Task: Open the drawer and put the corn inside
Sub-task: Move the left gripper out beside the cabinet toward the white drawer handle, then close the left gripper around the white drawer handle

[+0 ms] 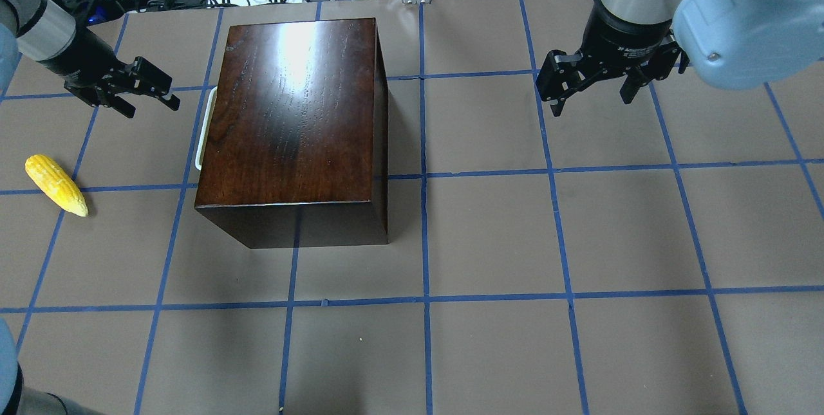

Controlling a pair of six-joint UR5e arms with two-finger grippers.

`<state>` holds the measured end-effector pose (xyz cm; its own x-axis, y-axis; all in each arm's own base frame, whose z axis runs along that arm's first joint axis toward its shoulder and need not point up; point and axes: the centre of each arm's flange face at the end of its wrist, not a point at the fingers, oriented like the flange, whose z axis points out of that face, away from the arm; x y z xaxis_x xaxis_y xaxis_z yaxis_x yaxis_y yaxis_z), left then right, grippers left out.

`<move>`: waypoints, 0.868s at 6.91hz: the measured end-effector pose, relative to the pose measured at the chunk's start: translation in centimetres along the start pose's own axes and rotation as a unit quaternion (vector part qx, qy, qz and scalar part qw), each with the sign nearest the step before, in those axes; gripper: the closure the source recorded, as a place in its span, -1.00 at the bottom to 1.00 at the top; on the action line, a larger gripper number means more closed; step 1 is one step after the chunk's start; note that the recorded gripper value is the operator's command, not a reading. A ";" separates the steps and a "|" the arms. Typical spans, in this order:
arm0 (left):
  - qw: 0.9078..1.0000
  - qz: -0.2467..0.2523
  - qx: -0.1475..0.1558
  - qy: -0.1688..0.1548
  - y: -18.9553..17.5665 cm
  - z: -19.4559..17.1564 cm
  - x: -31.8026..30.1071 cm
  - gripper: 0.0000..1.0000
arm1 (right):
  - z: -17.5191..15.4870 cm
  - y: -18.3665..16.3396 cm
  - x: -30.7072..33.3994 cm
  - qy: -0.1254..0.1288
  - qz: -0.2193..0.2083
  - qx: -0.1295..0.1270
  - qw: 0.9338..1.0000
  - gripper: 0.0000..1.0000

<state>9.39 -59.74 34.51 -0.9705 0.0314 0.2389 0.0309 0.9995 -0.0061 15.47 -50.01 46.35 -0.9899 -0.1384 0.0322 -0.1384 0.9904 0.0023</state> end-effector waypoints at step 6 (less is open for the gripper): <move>0.999 -0.009 -0.006 0.049 -0.2 2.9 0.2 -1.00 | 0.0 0.0 0.0 0.000 0.000 0.000 1.000 -1.00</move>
<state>8.49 -59.88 31.76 -0.9430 0.0127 0.3327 0.0171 0.9998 0.0103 15.48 -50.01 46.35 -0.9898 -0.1388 0.0322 -0.1388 0.9903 0.0023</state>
